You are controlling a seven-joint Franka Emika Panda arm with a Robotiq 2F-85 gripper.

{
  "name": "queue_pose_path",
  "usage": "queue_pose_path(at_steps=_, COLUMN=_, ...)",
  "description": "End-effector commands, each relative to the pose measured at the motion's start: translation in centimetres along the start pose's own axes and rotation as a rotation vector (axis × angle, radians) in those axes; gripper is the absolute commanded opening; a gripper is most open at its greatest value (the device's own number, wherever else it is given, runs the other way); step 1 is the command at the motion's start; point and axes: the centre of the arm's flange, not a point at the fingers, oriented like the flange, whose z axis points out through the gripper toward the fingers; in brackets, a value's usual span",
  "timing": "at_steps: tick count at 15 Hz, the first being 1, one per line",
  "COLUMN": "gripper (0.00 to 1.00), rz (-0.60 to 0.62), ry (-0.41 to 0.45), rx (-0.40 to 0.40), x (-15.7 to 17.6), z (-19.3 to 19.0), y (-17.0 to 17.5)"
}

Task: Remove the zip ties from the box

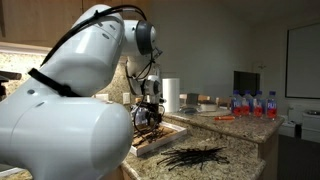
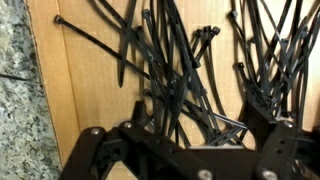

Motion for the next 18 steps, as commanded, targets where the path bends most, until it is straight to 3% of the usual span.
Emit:
queue_pose_path(at_steps=1, gripper=1.00, rz=0.058, ry=0.020, rx=0.004, x=-1.2, z=1.3, y=0.3)
queue_pose_path(at_steps=9, gripper=1.00, rz=0.122, ry=0.062, rx=0.006, x=-2.2, z=3.6, y=1.4)
queue_pose_path(at_steps=18, gripper=1.00, rz=0.071, ry=0.081, rx=-0.024, x=-0.5, z=4.2, y=1.6)
